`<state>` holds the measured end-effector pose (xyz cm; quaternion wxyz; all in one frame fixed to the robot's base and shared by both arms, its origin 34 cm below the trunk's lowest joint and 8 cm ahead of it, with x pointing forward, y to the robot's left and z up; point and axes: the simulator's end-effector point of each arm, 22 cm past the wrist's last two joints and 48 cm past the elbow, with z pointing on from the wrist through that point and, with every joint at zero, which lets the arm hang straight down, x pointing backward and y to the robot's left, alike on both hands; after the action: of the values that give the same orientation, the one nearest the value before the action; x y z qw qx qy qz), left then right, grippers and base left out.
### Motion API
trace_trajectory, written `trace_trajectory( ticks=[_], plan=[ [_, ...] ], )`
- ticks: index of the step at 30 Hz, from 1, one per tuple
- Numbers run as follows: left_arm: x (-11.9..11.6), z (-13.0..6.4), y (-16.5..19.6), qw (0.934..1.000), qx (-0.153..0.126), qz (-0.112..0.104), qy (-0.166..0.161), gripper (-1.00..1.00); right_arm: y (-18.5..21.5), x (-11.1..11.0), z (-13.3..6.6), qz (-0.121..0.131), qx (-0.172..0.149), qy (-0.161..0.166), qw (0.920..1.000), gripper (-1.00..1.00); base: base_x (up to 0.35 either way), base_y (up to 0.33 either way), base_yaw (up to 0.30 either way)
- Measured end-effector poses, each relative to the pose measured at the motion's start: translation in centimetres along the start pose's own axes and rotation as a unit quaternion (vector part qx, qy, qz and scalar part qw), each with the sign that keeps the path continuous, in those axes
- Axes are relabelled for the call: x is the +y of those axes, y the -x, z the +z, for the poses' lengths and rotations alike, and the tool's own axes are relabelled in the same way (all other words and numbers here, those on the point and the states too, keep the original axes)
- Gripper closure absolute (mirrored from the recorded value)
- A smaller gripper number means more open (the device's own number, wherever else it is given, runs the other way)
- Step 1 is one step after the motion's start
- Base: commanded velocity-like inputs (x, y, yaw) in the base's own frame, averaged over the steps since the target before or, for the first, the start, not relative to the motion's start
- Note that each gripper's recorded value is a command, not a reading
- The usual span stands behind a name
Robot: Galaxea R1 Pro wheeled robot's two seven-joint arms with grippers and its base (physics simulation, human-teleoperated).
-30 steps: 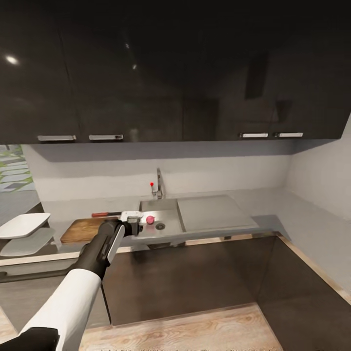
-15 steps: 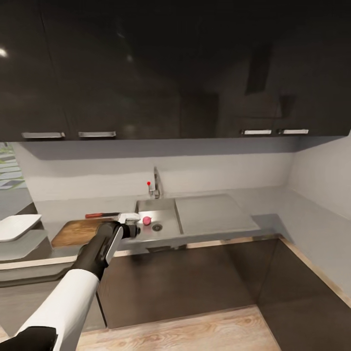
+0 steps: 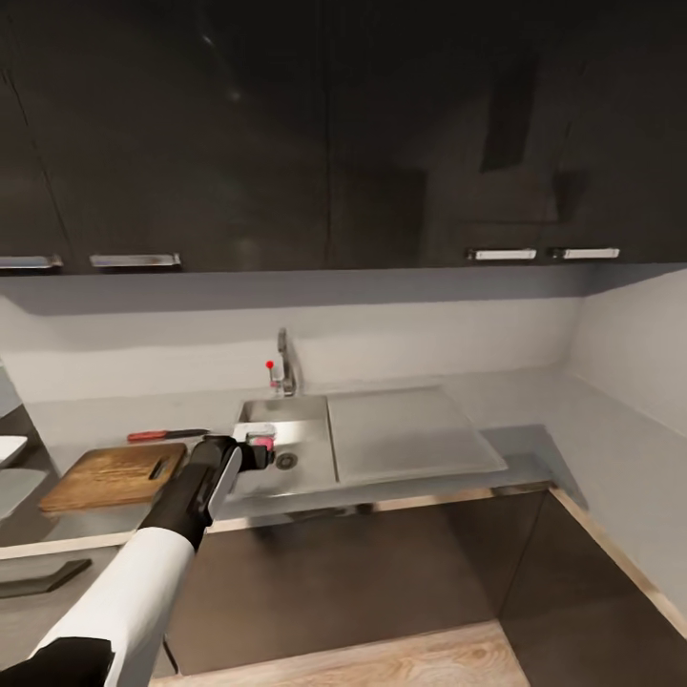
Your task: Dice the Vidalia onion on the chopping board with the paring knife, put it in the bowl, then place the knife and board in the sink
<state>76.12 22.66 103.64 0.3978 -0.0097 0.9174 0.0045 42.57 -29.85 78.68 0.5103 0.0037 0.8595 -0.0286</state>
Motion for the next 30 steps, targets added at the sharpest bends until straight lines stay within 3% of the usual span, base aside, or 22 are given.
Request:
trace_trajectory(
  ticks=[11, 26, 30],
  plan=[
    [0.2, 1.5, -2.4, 0.9996, 0.028, 0.000, 0.002, -1.00, -0.7, 0.1, -0.1, -0.001, 0.009, 0.001, 1.0000, -1.00, 0.339, -0.034, 0.000],
    [0.5, 2.7, -3.9, 0.9990, 0.044, 0.000, 0.004, -1.00, -2.2, 0.2, -0.2, -0.004, 0.035, 0.001, 0.9994, -1.00, 0.311, 0.000, 0.000],
    [1.5, 3.0, -3.3, 0.9997, 0.023, -0.002, 0.012, -1.00, -2.3, 0.2, -0.2, -0.004, 0.036, 0.002, 0.9993, -1.00, 0.045, 0.000, 0.000]
  ],
)
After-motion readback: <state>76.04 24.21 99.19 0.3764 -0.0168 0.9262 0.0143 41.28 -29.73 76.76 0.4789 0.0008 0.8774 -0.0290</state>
